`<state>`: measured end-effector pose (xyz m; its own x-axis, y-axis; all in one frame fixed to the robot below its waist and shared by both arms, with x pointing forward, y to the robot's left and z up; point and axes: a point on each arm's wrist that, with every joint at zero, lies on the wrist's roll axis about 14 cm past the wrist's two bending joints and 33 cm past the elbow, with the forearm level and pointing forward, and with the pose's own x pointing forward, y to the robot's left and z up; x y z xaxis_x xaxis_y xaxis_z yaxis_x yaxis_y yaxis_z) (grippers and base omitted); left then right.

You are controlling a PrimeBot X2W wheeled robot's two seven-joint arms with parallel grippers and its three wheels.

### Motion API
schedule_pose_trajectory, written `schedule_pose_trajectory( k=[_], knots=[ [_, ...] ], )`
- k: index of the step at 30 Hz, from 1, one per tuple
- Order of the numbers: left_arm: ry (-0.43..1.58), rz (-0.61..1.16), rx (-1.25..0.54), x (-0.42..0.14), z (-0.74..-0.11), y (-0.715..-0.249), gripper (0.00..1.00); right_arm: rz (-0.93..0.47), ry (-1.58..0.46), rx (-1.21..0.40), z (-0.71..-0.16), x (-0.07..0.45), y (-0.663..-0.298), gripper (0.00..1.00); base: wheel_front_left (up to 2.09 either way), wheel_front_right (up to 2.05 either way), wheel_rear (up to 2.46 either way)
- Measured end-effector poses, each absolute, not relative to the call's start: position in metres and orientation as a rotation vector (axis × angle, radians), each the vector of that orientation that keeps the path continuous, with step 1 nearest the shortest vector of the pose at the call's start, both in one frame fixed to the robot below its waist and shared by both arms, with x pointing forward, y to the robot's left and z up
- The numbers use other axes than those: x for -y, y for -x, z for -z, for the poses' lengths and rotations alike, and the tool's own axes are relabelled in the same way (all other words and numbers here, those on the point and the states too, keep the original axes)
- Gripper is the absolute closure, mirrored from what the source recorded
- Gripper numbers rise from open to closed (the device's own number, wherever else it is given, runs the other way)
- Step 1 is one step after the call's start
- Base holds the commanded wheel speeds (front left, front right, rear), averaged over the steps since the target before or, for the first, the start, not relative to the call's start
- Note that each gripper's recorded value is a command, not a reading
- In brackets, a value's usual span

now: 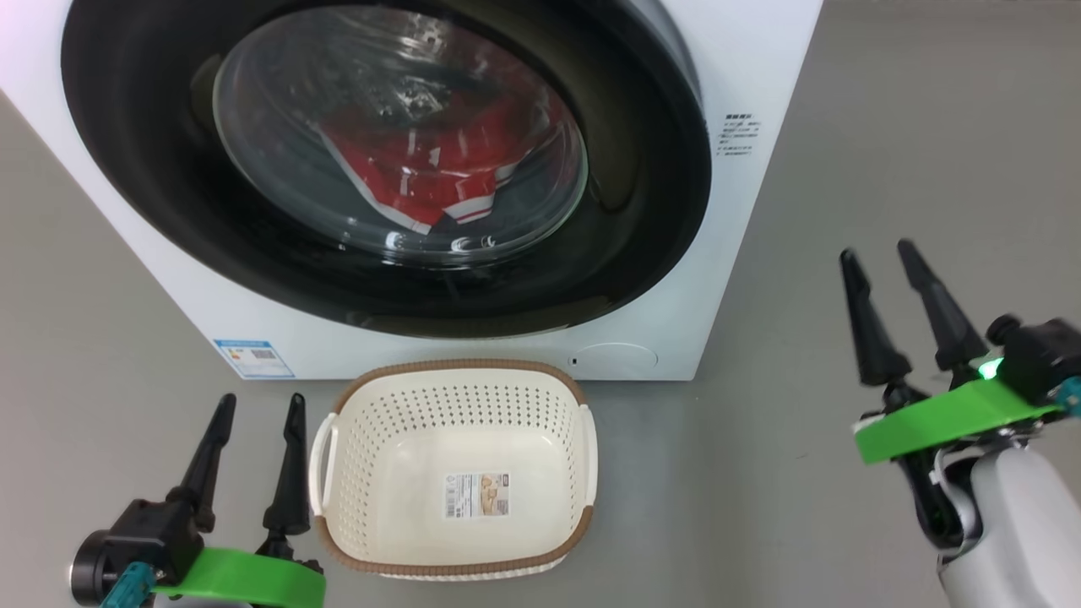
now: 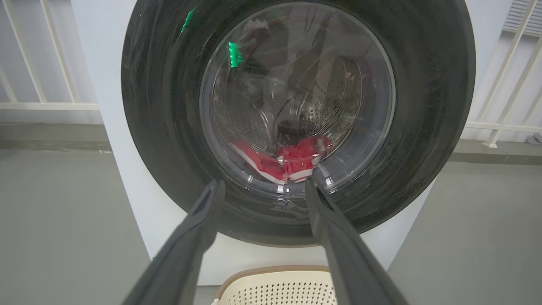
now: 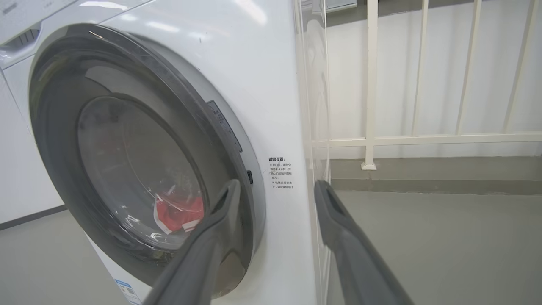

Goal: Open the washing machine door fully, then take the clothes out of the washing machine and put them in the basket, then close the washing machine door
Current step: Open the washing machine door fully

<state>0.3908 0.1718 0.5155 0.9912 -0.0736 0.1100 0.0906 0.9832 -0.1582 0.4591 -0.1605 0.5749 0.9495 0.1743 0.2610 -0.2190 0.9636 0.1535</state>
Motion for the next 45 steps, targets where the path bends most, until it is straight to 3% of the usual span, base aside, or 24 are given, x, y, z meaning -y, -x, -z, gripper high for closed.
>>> schedule_pose_trajectory(
  k=[1,17,28,45],
  knots=[
    [0.164,0.081,0.101,-0.172,-0.514,-0.391,0.0,-0.199,-0.196,0.255,-0.577,0.161,-0.461,1.0,0.0,0.0,0.0],
    [0.162,0.068,0.086,-0.177,-0.509,-0.396,0.0,-0.16,-0.573,0.296,-0.596,0.183,-0.496,1.0,0.0,0.0,0.0],
    [0.166,0.048,0.07,-0.183,-0.502,-0.397,0.0,-0.205,-0.786,0.163,-0.588,0.181,-0.527,1.0,0.0,0.0,0.0],
    [0.174,0.009,0.05,-0.194,-0.493,-0.405,0.0,-0.374,-0.989,-0.086,-0.58,0.135,-0.568,1.0,0.0,0.0,0.0]
  ],
)
